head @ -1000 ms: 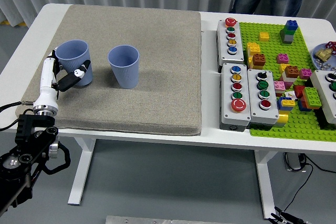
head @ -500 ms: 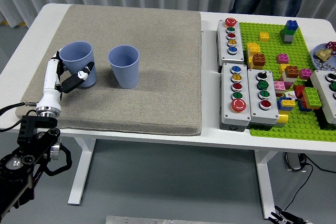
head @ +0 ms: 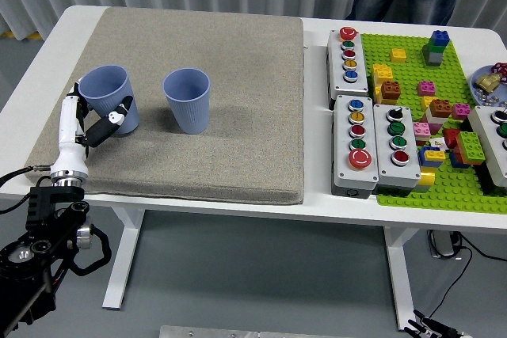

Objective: Pick cup pour cup place

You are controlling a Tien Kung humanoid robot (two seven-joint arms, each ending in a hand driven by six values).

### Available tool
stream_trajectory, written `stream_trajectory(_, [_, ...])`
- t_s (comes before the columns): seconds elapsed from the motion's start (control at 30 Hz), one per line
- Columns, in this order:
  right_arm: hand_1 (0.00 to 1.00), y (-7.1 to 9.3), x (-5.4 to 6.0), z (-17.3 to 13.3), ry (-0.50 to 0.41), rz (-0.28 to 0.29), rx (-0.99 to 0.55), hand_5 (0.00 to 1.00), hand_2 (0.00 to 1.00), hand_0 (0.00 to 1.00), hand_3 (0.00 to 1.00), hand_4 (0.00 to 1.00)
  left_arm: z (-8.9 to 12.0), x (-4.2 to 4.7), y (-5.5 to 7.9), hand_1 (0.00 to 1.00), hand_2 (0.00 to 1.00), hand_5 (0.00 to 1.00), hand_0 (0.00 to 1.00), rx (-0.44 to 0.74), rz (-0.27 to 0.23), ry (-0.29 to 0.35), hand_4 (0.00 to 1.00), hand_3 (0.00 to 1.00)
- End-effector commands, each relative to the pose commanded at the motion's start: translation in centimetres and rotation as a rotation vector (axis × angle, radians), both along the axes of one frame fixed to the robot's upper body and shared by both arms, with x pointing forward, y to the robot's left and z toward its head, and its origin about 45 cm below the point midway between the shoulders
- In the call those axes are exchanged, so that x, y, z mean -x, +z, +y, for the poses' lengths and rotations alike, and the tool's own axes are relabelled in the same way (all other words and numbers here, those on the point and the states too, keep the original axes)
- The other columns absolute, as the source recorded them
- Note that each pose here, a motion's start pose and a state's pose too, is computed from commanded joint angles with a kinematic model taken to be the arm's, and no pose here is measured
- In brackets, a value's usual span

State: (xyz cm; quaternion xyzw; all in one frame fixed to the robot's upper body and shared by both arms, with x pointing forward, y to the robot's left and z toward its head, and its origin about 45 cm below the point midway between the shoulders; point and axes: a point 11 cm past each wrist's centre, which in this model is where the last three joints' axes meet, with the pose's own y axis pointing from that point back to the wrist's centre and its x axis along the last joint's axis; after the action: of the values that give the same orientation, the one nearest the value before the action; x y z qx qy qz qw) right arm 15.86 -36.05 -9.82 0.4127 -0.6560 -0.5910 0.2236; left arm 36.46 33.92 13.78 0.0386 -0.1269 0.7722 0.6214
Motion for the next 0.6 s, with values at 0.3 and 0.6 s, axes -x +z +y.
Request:
stream_trajectory(0.3, [0.693, -0.01, 0.04, -0.01, 0.002, 0.001, 0.001, 0.164, 0.733, 0.763, 0.62, 0.233, -0.41, 0.33, -0.6, 0.532, 0.546, 0.229, 0.53, -0.024, 0.009, 0.0, 0.748, 0.517])
stream_trajectory(0.6, [0.692, -0.07, 0.21, 0.02, 0.006, 0.006, 0.001, 0.164, 0.733, 0.763, 0.62, 0.233, -0.43, 0.54, -0.94, 0.533, 0.548, 0.229, 0.528, -0.035, 0.021, -0.002, 0.757, 0.516])
